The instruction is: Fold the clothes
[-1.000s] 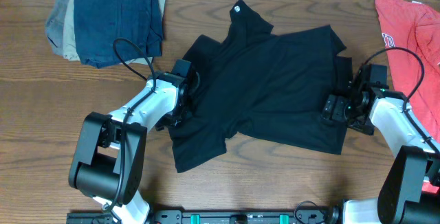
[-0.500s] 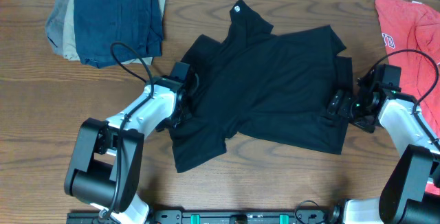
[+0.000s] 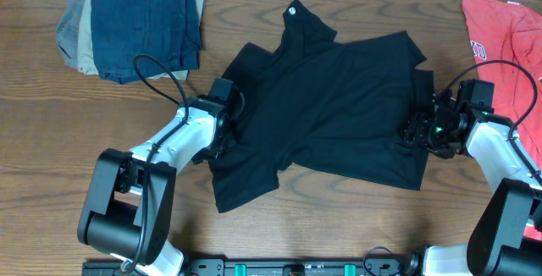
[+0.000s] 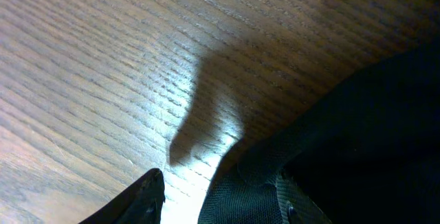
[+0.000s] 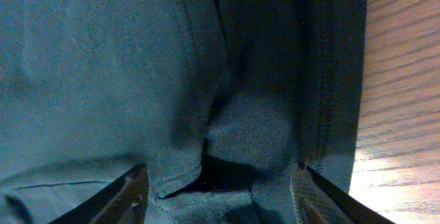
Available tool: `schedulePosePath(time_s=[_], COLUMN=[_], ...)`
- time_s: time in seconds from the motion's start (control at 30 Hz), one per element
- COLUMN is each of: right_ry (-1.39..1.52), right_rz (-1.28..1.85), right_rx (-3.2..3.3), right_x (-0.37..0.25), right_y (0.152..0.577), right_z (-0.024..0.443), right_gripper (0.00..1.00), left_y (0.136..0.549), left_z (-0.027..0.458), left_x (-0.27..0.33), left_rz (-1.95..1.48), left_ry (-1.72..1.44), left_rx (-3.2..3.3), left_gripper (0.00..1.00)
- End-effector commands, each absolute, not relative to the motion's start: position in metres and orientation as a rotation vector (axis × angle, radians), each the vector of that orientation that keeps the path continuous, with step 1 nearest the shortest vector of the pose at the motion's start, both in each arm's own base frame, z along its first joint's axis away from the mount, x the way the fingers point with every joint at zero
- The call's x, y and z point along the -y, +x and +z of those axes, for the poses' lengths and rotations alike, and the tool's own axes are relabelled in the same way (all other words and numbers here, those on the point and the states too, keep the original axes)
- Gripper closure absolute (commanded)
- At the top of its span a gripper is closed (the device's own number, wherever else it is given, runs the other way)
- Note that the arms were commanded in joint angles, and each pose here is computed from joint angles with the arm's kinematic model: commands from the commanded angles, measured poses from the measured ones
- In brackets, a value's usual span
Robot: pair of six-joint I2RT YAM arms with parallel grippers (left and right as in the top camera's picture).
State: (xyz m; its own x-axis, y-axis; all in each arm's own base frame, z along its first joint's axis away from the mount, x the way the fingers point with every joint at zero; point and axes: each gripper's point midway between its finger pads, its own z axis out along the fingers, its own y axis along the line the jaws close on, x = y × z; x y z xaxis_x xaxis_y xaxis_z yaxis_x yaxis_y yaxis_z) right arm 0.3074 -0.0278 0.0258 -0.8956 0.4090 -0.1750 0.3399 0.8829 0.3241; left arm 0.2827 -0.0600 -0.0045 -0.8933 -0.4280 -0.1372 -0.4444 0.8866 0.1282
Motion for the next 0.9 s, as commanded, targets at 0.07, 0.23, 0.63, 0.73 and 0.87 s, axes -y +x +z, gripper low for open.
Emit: schedulePosePath(time_s=[0.07,0.23,0.63,0.73,0.87], right_ry=[0.495,0.386,0.263,0.227,0.162], right_rz=[0.454,0.465,0.300,0.279,0.272], right_rx=[-2.829,-2.853,-2.927,-2.942,-2.947], right_x=[0.013,-0.009,-0.021,-0.019,-0.019], right_y=[0.309,0.310,0.301,0.298,0.296], right_z=[0.025,0.025,0.017,0.016,0.016], right_gripper=[0.36,0.48,0.55,0.55,0.48], left_y=[0.247,0.248,0.253,0.253,0.251], left_z=[-0.041,-0.041,-0.041,-0.041,-0.042], left_x=[0.052,0.051,0.053,0.053,0.059], left_rz=[0.338,0.338,0.315,0.314,0.269], left_ry=[-0.811,-0.811,-0.808,-0.809,-0.818], left_rx=[-3.039,-3.039,-3.020,-3.021,-3.042], left_gripper=[0.45,0.45,0.44,0.44,0.44])
